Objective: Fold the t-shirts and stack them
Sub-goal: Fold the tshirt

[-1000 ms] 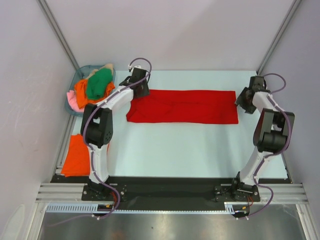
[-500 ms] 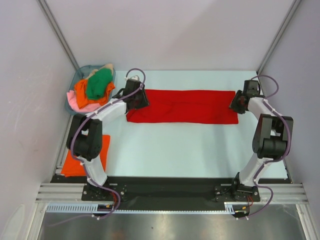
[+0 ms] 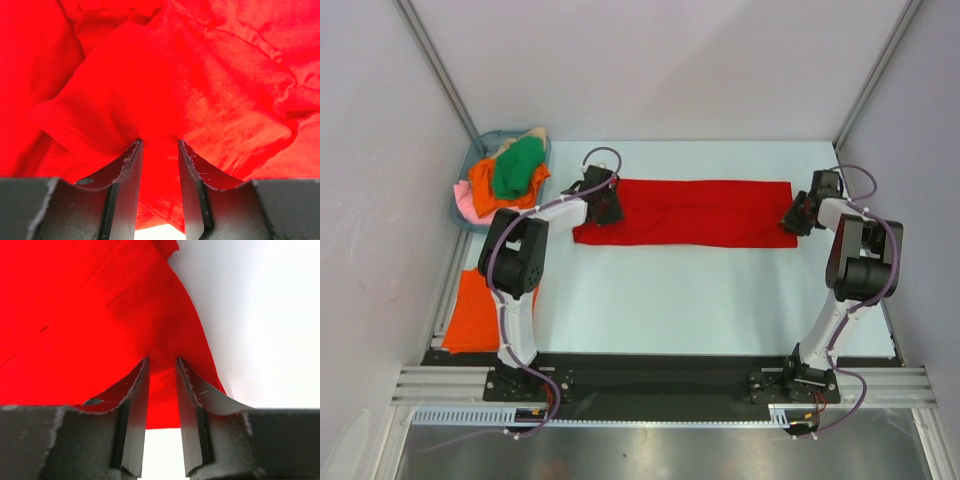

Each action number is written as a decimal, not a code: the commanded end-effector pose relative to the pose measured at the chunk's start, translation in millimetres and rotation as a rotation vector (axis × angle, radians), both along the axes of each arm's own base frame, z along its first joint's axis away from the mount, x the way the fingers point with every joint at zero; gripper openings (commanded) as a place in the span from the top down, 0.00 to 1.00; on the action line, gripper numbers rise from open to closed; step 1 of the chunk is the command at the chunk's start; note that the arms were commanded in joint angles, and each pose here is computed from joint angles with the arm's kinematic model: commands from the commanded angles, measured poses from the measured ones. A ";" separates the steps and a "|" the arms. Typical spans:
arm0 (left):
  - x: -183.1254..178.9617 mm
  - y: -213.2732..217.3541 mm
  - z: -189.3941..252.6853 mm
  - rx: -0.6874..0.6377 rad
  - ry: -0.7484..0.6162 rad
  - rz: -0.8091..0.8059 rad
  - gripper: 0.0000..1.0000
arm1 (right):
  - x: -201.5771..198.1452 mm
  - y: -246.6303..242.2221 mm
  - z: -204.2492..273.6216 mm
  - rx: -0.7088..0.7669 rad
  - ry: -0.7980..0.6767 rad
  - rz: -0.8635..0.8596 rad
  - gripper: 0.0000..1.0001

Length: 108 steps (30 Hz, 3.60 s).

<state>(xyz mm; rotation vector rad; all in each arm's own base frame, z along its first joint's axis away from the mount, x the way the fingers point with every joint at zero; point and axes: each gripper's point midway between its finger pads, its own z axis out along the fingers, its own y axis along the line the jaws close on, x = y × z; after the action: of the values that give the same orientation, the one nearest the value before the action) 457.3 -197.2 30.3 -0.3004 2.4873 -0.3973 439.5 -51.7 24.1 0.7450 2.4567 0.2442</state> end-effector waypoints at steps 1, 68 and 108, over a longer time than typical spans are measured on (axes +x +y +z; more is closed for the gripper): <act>12.5 6.7 27.1 0.035 -0.074 0.014 0.60 | -25.3 -22.7 -26.9 -0.091 0.115 -0.056 0.66; 56.3 47.9 53.9 0.137 -0.087 -0.277 0.37 | 14.6 373.4 34.1 0.689 -0.248 0.400 0.57; 54.4 59.5 46.3 0.037 -0.039 -0.257 0.45 | 58.8 359.5 25.0 0.683 -0.268 0.403 0.76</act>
<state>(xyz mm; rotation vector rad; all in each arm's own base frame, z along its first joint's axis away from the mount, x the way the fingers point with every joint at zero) 504.5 -139.0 50.3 0.0603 2.5509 -0.4560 494.6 305.4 34.8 0.4925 2.2474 1.2833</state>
